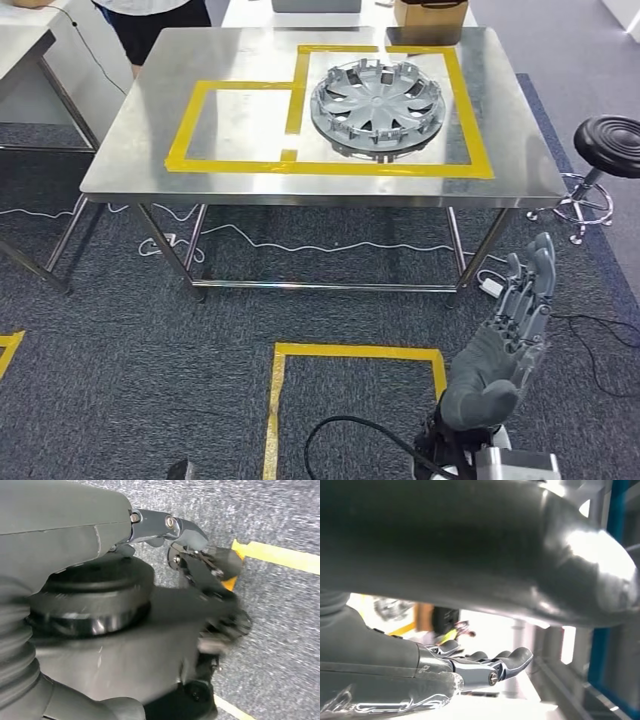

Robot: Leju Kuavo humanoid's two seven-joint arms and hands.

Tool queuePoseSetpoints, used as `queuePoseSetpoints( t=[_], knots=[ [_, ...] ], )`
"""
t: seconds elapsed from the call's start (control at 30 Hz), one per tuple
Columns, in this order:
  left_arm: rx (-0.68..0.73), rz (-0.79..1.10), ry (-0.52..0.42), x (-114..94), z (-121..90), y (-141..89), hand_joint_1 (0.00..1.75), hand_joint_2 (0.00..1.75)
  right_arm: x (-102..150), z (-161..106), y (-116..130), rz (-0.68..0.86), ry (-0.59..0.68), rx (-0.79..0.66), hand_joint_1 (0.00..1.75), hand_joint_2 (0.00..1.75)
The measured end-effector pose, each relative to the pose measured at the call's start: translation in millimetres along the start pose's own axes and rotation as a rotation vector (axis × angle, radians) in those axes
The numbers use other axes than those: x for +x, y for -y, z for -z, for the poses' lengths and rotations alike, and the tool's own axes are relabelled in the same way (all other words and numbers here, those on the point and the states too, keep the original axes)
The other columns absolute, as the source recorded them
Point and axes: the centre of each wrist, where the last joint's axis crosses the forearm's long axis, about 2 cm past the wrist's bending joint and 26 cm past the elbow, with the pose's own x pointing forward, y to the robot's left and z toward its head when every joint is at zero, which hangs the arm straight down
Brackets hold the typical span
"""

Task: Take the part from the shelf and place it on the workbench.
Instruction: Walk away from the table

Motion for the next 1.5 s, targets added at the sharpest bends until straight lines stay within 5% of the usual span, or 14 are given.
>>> queuePoseSetpoints(
  t=[0.1,0.23,0.53,0.77,0.9,1.03,1.5],
  knots=[
    [-0.003,-0.001,0.001,1,0,2,0.0,1.75,-12,-7,6,-0.049,-0.11,-0.032,0.0,0.0],
    [-0.007,0.003,-0.005,-1,-1,4,0.0,0.0,-50,-38,25,-0.204,-0.351,-0.066,0.0,0.0],
    [-0.009,0.028,-0.009,-1,0,4,0.0,0.0,-106,-86,57,-0.376,-0.681,-0.15,0.0,0.0],
    [-0.015,0.057,-0.01,2,0,4,0.0,0.0,-160,-174,105,-0.618,-1.102,-0.131,0.0,0.0],
    [-0.013,0.066,-0.019,-1,0,1,0.0,0.0,-147,-242,119,-0.628,-1.436,0.032,0.0,0.0],
    [-0.017,0.067,-0.011,-1,0,0,0.0,0.0,-128,-280,122,-0.573,-1.648,0.19,0.0,0.0],
    [-0.023,0.107,-0.022,-1,0,-4,0.0,0.0,-105,-312,134,-0.493,-2.223,0.183,0.0,0.0]
  ],
)
